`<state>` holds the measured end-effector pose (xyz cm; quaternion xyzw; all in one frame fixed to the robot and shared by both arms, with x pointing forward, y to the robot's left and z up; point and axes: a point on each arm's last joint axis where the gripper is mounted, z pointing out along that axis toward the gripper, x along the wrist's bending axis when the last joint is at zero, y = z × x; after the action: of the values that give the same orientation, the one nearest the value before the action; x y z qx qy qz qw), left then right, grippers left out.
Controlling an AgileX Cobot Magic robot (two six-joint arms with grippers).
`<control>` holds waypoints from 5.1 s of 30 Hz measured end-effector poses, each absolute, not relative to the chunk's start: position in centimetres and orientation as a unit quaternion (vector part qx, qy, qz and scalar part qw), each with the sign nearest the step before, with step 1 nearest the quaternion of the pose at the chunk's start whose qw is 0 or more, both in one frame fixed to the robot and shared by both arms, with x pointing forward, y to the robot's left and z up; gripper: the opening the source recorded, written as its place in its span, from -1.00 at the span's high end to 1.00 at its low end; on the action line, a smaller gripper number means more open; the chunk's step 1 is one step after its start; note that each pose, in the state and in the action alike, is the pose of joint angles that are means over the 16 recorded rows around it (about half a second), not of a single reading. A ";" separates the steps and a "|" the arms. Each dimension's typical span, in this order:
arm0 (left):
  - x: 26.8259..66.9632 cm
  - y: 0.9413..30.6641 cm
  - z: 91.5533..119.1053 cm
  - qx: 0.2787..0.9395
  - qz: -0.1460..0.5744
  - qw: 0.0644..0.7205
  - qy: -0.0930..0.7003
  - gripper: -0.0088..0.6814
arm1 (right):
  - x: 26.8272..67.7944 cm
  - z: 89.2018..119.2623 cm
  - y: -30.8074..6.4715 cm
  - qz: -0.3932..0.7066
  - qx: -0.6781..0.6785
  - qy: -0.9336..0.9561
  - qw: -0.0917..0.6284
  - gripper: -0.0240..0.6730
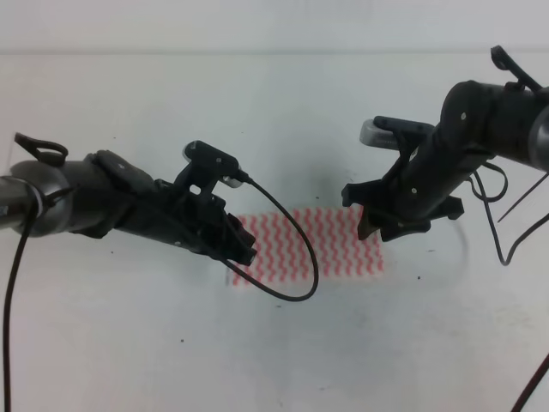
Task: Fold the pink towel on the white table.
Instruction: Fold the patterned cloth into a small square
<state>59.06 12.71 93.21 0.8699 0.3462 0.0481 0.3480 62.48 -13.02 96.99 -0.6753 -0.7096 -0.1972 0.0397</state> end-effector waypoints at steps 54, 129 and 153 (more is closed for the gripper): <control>59.0 12.9 93.1 0.873 0.035 0.348 0.341 0.99 | 63.1 93.9 -12.8 -0.160 -0.678 -0.716 0.052 0.80; 58.7 13.1 93.4 0.894 0.038 0.342 0.289 0.99 | 62.2 99.1 -9.3 -0.297 -0.638 -0.707 0.067 0.98; 59.0 14.0 93.0 0.891 0.026 0.344 0.295 0.99 | 62.2 99.0 -9.3 -0.298 -0.638 -0.707 0.068 0.98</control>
<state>59.00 13.98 92.97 0.8910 0.2951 0.0258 0.3440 62.19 -9.25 99.04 -0.6384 -0.7066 -0.2976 0.0678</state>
